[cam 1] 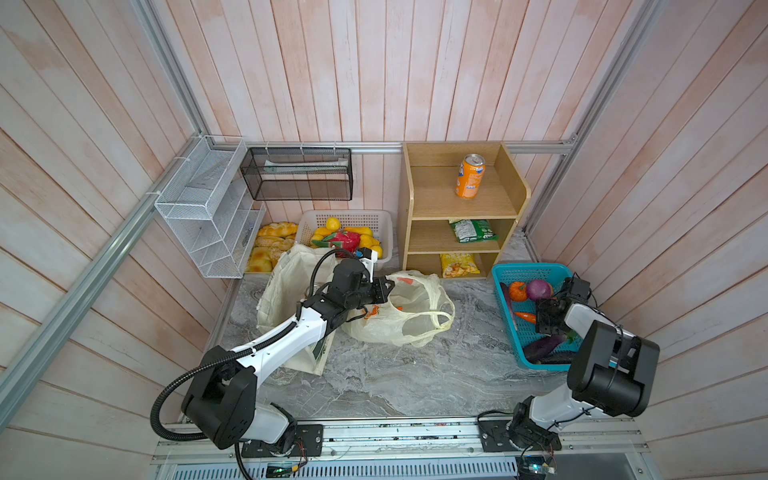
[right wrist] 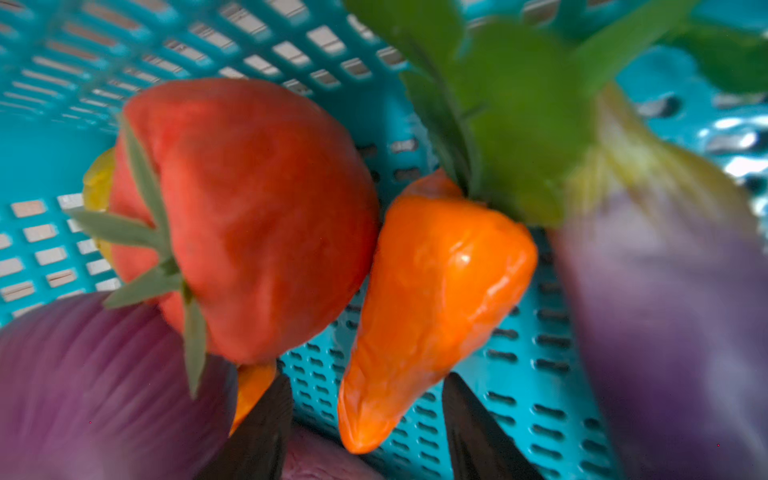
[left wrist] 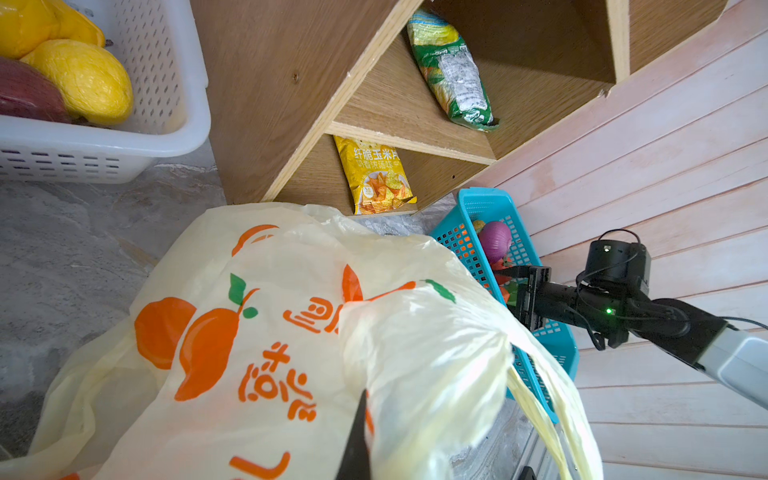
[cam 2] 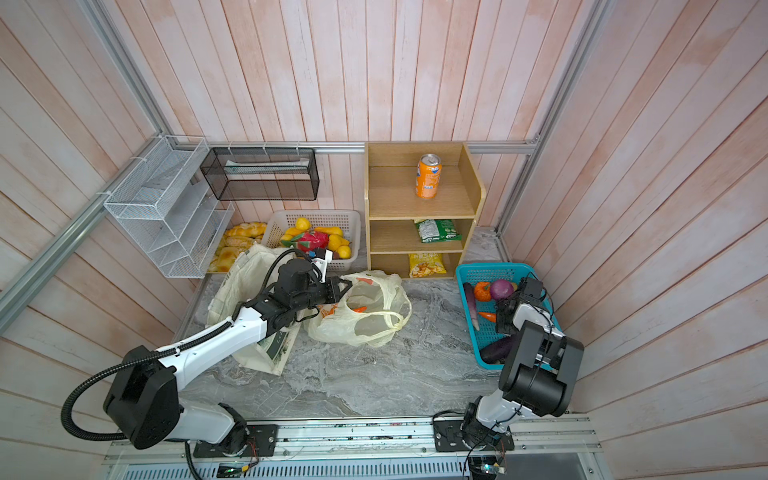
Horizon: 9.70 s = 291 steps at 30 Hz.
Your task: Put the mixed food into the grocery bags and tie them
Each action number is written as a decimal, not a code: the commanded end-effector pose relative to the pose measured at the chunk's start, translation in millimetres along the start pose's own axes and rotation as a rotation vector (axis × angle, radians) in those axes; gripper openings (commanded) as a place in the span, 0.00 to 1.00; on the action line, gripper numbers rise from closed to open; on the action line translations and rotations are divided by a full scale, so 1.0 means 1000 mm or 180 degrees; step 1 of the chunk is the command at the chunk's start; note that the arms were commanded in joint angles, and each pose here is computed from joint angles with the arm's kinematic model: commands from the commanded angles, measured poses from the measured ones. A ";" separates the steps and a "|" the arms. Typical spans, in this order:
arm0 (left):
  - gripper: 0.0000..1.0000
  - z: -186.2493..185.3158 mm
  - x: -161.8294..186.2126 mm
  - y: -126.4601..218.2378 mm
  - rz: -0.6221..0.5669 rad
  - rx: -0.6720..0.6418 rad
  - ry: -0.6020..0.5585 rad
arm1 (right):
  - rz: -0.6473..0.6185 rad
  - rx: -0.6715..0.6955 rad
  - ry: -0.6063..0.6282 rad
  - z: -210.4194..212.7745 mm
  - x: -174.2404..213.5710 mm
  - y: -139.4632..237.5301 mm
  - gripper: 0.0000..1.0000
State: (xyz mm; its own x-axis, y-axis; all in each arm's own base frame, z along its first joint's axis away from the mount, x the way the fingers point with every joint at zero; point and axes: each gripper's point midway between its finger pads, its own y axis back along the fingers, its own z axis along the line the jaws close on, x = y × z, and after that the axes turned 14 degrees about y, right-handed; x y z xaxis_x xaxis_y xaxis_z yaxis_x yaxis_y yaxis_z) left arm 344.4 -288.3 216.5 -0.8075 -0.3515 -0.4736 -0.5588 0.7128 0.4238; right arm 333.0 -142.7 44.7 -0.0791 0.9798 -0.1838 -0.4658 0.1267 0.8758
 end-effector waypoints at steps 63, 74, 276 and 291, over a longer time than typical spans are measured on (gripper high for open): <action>0.00 -0.009 -0.008 -0.001 -0.0064 0.0122 -0.0013 | 0.0989 -0.2747 0.2571 0.055 0.199 0.175 0.15; 0.00 -0.010 -0.010 -0.003 -0.0080 0.0124 -0.0023 | 0.2075 -0.2911 0.3323 -0.017 0.296 0.175 0.15; 0.00 -0.127 -0.012 0.000 -0.0543 0.1251 -0.0898 | 0.0481 -0.3645 0.4131 0.158 0.276 0.350 0.45; 0.00 -0.131 -0.008 0.012 -0.0492 0.1347 -0.0932 | 0.0106 -0.2366 0.4119 0.098 0.186 0.228 0.75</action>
State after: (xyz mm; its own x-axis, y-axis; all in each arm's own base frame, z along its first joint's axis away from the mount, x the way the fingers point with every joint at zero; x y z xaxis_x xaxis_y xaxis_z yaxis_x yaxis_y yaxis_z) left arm 324.3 -361.1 313.3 -0.6258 -0.3229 -0.7101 -0.5020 0.8634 0.0499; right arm 305.2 86.0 264.0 -0.6089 0.1692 -0.7750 -0.7605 -0.4025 0.5096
